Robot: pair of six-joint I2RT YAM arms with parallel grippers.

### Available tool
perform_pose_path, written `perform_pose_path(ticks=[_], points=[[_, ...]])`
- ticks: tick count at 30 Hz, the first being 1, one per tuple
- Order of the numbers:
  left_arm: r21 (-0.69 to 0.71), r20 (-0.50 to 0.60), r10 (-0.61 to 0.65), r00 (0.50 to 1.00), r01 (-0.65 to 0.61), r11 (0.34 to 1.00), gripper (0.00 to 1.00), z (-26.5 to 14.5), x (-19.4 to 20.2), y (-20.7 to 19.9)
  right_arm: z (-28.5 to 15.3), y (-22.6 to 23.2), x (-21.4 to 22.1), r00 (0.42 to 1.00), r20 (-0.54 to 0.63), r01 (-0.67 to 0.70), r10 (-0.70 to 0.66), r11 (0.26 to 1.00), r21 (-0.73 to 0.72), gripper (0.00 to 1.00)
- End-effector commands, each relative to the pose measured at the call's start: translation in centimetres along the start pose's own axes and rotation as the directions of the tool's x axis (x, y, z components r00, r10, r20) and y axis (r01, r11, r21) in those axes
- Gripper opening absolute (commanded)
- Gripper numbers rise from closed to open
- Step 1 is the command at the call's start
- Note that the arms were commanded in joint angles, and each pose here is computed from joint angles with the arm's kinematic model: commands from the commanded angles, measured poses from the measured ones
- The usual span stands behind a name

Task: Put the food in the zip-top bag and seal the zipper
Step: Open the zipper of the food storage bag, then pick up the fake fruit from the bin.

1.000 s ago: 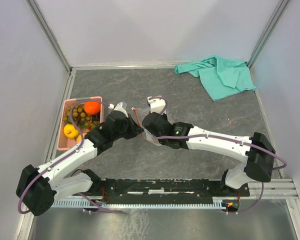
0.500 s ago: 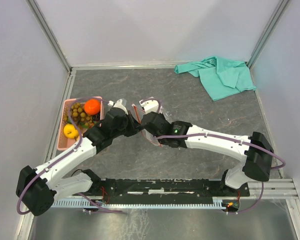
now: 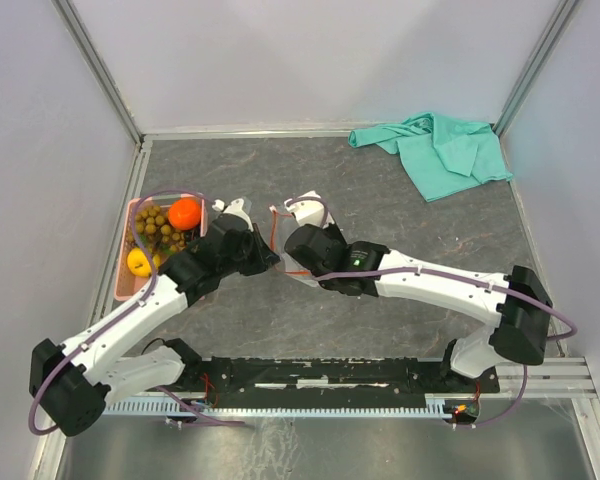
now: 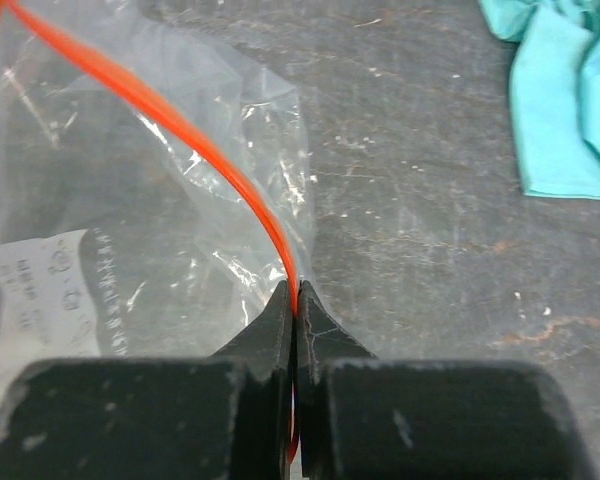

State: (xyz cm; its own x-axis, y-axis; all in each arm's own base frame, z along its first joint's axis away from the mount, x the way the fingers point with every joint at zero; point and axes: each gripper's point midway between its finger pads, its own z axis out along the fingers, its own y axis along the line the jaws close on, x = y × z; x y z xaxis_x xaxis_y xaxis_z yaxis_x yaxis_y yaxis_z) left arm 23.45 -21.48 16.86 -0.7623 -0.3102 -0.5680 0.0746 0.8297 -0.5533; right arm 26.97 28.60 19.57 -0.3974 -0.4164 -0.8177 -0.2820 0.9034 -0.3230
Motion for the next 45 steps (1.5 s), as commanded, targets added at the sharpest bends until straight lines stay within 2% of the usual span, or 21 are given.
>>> perform_pose_path(ticks=[1, 5, 9, 14, 18, 24, 34, 41, 45], points=[[-0.014, 0.053, 0.094, 0.994, -0.094, 0.995, 0.03, -2.2, -1.5, 0.0, -2.3, -5.3, -3.6, 0.992, 0.100, -0.090, 0.075, 0.983, 0.162, 0.01], [-0.027, 0.054, 0.135, 0.989, -0.134, 0.991, 0.03, -3.1, -1.4, 0.6, -3.0, -7.0, -3.4, 0.987, 0.111, -0.138, 0.117, 0.967, 0.212, 0.02], [-0.022, 0.063, 0.168, 0.984, -0.167, 0.986, 0.03, -4.0, -1.6, 0.6, -3.4, -7.4, -3.4, 0.984, 0.120, -0.150, 0.129, 0.970, 0.193, 0.01], [0.043, 0.088, 0.163, 0.983, -0.168, 0.985, 0.13, -4.4, -2.2, -1.0, -3.4, -6.3, -3.5, 0.984, 0.126, -0.142, 0.128, 0.983, 0.113, 0.02], [0.074, 0.116, 0.133, 0.984, -0.142, 0.987, 0.28, -4.2, -3.0, -2.1, -3.2, -5.3, -3.1, 0.988, 0.099, -0.122, 0.115, 0.990, 0.070, 0.01], [0.036, 0.176, 0.103, 0.979, -0.111, 0.993, 0.56, -4.0, -4.9, -2.3, -3.0, -6.1, -1.4, 0.994, 0.061, -0.099, 0.092, 0.987, 0.128, 0.01], [-0.209, 0.289, 0.105, 0.951, -0.044, 0.977, 0.99, -5.6, -7.3, 2.2, -2.5, -6.7, 1.5, 0.995, 0.060, -0.086, 0.078, 0.985, 0.149, 0.01], [-0.441, 0.366, 0.147, 0.919, 0.032, 0.897, 0.99, -8.5, -9.7, 6.5, -2.4, -6.8, 1.8, 0.997, 0.060, -0.064, 0.057, 0.990, 0.125, 0.02], [-0.491, 0.384, 0.084, 0.919, 0.127, 0.862, 0.99, -8.4, -11.2, 9.5, -2.1, -7.2, 2.1, 0.997, 0.060, -0.054, 0.045, 0.988, 0.144, 0.01]])
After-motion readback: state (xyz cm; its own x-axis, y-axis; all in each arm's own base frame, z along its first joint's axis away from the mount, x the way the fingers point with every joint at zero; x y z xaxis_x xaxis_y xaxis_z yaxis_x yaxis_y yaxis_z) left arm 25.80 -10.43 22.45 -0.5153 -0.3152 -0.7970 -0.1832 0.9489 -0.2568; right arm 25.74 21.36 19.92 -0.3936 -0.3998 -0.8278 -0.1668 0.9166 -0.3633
